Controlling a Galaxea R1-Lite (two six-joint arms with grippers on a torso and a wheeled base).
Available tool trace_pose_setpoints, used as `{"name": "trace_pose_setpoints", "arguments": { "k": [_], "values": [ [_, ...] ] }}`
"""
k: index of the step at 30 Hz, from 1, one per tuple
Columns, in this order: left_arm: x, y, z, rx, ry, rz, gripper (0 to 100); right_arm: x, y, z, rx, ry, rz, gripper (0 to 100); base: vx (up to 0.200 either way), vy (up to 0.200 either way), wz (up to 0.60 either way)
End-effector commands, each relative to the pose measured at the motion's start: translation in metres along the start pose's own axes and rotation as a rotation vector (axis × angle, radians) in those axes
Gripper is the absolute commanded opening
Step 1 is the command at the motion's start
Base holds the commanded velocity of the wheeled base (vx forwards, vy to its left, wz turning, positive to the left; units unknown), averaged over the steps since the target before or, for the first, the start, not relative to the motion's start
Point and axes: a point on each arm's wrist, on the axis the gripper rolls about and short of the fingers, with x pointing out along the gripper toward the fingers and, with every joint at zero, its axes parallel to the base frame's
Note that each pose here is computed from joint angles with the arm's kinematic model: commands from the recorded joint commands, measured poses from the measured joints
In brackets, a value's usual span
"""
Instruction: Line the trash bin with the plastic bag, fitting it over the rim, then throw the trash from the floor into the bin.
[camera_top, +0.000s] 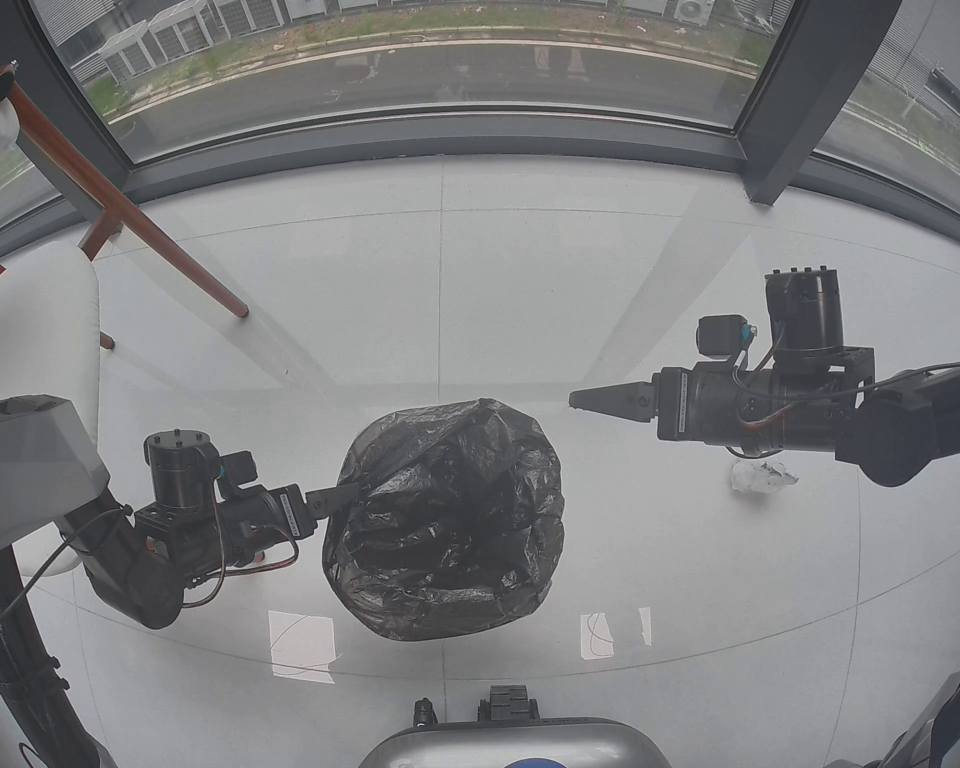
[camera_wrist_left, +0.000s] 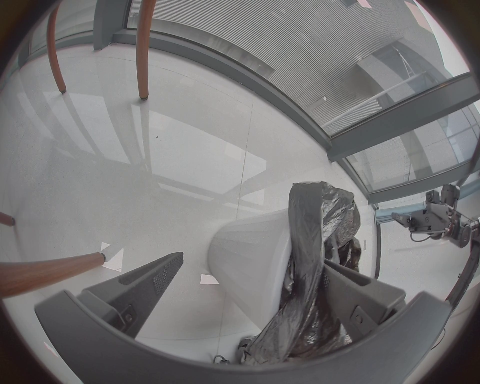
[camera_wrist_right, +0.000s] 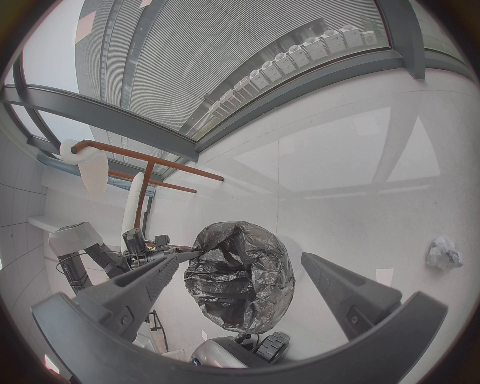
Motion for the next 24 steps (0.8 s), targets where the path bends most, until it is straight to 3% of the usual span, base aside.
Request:
{"name": "trace_pose_setpoints", "arguments": {
  "k": [1,13,24],
  "values": [
    [0.003,0.014,-0.004,0.013,0.009,0.049,100,-0.001,0.000,0.000,0.000,-0.001,0.000,100,0.000,0.000,0.00],
    [-0.001,0.024,0.002,0.030,-0.020,0.084,100,-0.001,0.001,0.000,-0.002,-0.002,0.000,100,0.000,0.000,0.00],
    [0.002,0.013,0.008,0.024,-0.049,0.053,100,0.000,0.004,-0.001,-0.006,0.003,0.009,100,0.000,0.000,0.00]
  ]
}}
